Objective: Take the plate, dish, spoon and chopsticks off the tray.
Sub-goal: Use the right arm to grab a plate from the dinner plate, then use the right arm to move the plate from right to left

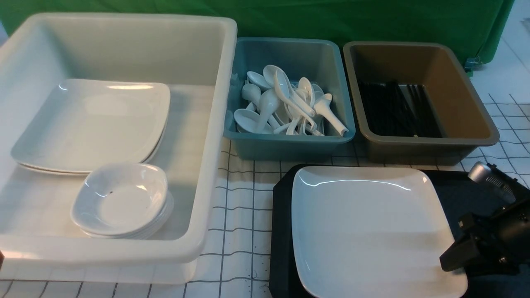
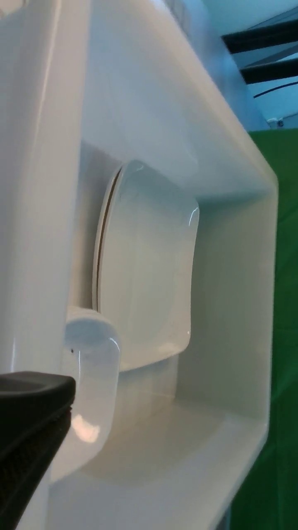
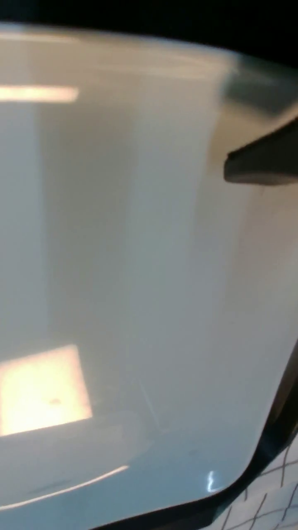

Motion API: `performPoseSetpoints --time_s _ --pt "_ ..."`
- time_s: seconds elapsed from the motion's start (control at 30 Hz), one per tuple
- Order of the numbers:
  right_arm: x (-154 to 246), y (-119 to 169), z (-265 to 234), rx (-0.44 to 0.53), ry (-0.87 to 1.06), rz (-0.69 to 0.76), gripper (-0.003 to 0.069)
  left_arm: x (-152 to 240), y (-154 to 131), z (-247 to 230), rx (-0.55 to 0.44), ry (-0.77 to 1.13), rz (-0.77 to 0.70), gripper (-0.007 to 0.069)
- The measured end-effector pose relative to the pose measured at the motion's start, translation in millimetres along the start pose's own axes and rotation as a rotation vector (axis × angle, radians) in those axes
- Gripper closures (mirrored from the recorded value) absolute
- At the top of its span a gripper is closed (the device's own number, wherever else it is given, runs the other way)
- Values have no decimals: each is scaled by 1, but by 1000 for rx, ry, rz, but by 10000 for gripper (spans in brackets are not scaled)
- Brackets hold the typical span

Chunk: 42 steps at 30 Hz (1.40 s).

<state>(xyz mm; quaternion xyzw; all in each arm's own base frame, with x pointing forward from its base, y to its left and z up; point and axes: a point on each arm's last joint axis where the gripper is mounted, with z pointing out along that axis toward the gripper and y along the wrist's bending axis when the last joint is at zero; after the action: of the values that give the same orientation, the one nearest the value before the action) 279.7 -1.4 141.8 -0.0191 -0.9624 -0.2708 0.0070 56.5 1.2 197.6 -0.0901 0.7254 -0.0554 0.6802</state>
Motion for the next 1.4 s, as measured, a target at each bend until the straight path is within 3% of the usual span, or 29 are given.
performPoseSetpoints --time_s 0.1,0.13,0.2,0.37,0.53,0.9,1.13,1.4 --pt "0 4 4 10 9 -36 503 0 -3 0 28 -1 -251 603" --pt "0 4 4 9 9 -35 510 -1 -3 0 30 -2 -269 603" --pt "0 8 -1 2 -11 -45 545 -1 -5 0 57 -3 -509 603" --pt "8 6 -20 98 -14 -39 545 -4 -6 0 81 -11 -854 603" --pt "18 -8 -45 232 -40 8 538 -2 -12 -1 121 54 -1056 603" --pt "24 -3 -58 246 -68 13 538 -75 -45 -27 364 37 -766 603" --pt "35 27 -101 251 -152 -62 572 -82 -53 -14 357 179 -633 603" --pt "71 75 -169 315 -334 -182 583 -74 -53 3 320 309 -632 603"
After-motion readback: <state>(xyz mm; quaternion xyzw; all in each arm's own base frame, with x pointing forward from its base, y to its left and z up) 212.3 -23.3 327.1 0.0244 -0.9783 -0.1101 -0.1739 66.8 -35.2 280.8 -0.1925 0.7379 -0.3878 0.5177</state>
